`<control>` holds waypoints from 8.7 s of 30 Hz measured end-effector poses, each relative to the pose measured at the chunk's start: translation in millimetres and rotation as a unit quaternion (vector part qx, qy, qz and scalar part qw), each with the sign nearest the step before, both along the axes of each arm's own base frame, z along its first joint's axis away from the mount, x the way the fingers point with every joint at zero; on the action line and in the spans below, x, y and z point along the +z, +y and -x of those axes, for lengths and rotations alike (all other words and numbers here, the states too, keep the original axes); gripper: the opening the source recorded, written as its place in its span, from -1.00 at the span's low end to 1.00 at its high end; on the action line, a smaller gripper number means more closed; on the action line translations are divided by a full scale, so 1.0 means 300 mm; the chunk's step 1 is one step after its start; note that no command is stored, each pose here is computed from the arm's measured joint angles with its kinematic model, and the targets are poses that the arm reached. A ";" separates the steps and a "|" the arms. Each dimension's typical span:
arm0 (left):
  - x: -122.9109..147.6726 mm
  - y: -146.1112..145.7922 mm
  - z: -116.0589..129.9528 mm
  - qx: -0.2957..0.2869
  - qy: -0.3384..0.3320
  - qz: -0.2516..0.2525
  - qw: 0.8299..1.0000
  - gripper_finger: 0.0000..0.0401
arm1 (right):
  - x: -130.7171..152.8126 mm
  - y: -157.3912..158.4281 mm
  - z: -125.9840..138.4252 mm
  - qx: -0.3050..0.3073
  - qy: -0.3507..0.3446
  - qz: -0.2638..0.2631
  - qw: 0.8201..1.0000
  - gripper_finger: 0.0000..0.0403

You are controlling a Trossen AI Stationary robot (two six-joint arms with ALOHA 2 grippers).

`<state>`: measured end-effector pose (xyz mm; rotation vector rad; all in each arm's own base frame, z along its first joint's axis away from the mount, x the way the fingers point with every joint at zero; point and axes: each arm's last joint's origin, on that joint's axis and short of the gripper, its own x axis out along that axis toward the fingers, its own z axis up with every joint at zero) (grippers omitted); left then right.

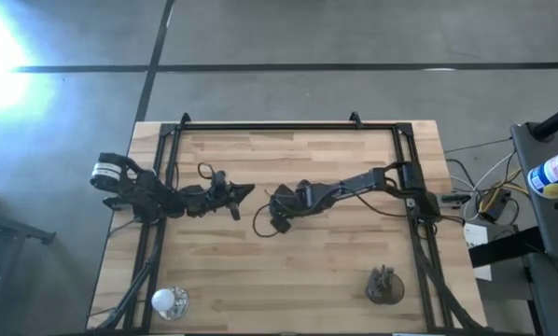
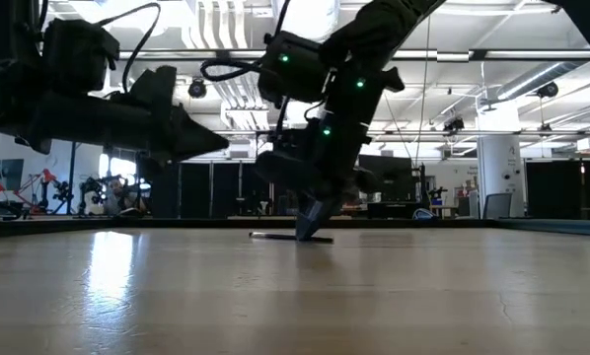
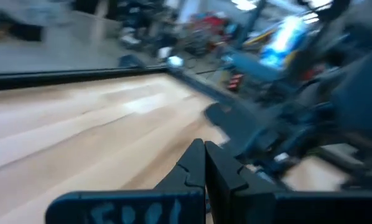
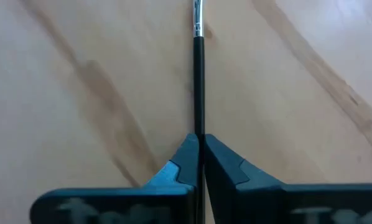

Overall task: Sort items
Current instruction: Put the lip brush into the wire basket, then return to Home Position

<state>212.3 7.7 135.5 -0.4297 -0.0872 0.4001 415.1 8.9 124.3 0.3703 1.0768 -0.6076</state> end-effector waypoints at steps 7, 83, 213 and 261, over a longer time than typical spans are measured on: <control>0.058 -0.018 -0.003 -0.083 -0.077 -0.019 0.993 -1.00 | 0.045 0.048 0.079 0.044 -0.031 -0.002 0.999 -0.95; 0.376 -0.094 -0.358 -0.244 0.013 -0.114 0.963 -0.95 | 0.476 0.095 0.391 0.168 -0.520 0.069 0.835 -0.25; 0.227 0.081 0.338 -0.052 0.008 -0.152 0.987 -1.00 | 0.363 -0.164 0.822 0.307 -0.492 0.226 0.783 -0.96; 0.104 0.078 0.392 0.001 0.040 -0.096 0.995 -1.00 | 0.131 -0.132 1.054 0.145 -0.458 0.234 0.845 -0.96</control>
